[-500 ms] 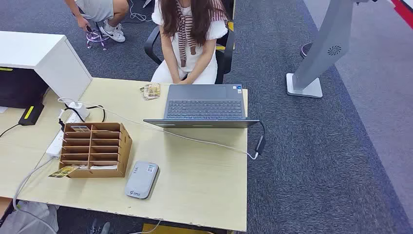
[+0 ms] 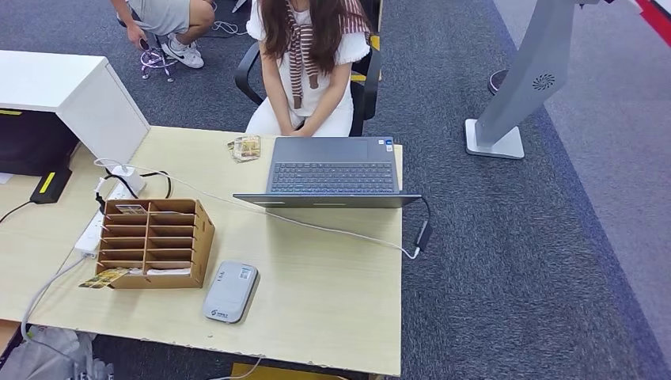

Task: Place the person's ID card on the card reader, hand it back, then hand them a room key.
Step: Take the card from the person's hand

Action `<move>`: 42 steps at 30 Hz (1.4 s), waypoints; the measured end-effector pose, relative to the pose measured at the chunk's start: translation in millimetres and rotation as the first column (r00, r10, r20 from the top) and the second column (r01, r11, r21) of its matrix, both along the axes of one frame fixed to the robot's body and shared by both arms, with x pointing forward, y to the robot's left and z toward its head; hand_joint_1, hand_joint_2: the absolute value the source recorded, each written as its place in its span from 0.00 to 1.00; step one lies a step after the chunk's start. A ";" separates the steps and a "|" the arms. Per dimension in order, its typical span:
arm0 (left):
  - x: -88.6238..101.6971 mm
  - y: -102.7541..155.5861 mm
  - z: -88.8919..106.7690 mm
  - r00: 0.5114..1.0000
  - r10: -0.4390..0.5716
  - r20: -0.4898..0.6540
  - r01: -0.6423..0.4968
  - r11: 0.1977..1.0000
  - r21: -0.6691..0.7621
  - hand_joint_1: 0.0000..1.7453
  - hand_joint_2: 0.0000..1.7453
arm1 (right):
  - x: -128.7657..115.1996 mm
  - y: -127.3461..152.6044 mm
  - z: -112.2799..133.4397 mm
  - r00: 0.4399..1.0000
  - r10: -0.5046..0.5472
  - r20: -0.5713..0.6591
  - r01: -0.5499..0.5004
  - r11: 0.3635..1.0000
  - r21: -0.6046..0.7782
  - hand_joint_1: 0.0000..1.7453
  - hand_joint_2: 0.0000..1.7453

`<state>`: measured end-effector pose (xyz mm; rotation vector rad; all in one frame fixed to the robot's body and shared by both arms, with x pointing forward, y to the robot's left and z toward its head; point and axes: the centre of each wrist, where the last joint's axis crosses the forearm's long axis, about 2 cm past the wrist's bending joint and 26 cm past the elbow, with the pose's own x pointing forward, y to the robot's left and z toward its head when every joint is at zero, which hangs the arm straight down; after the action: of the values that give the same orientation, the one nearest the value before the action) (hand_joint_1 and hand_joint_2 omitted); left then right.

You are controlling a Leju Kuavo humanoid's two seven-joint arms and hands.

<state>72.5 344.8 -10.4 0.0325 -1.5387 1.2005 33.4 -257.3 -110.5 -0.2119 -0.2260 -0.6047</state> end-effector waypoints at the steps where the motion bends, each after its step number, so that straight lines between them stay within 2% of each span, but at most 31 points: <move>1: -2.1 2.5 4.1 0.999 0.038 0.009 -0.038 0.999 0.007 0.00 1.00 | -0.1 1.0 0.1 1.000 -0.003 -0.005 0.003 1.000 0.000 0.00 0.00; 8: -15.9 20.7 34.5 0.952 0.296 0.081 -0.301 0.952 0.061 0.00 1.00 | -1.7 6.6 0.4 0.999 -0.017 -0.045 0.018 1.000 0.005 0.00 0.00; 12: -13.4 34.3 53.8 0.926 0.336 0.173 -0.358 0.926 0.121 0.00 1.00 | -1.9 8.6 0.6 0.999 -0.005 -0.049 0.005 1.000 0.010 0.00 0.00; 18: 3.0 53.0 87.9 0.919 0.216 0.329 -0.307 0.916 0.259 0.00 1.00 | -0.7 10.2 0.7 0.999 0.021 -0.033 -0.021 1.000 0.022 0.00 0.00; 22: 19.3 56.9 105.6 0.929 0.098 0.357 -0.241 0.892 0.383 0.00 1.00 | 1.2 10.9 0.9 0.999 0.040 -0.016 -0.039 0.999 0.030 0.00 0.00; 31: 67.9 58.2 131.3 0.961 -0.075 0.265 -0.104 0.793 0.601 0.00 1.00 | 4.9 11.5 1.2 0.997 0.079 0.004 -0.079 0.996 0.044 0.00 0.00; 42: 128.8 47.9 161.2 0.977 -0.202 0.069 0.070 0.607 0.791 0.00 1.00 | 7.5 12.4 1.5 0.990 0.141 0.010 -0.141 0.989 0.052 0.00 0.00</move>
<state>201.3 392.7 150.8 0.4113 -2.0678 0.3130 40.9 -244.9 -109.1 -0.1422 -0.2285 -0.4700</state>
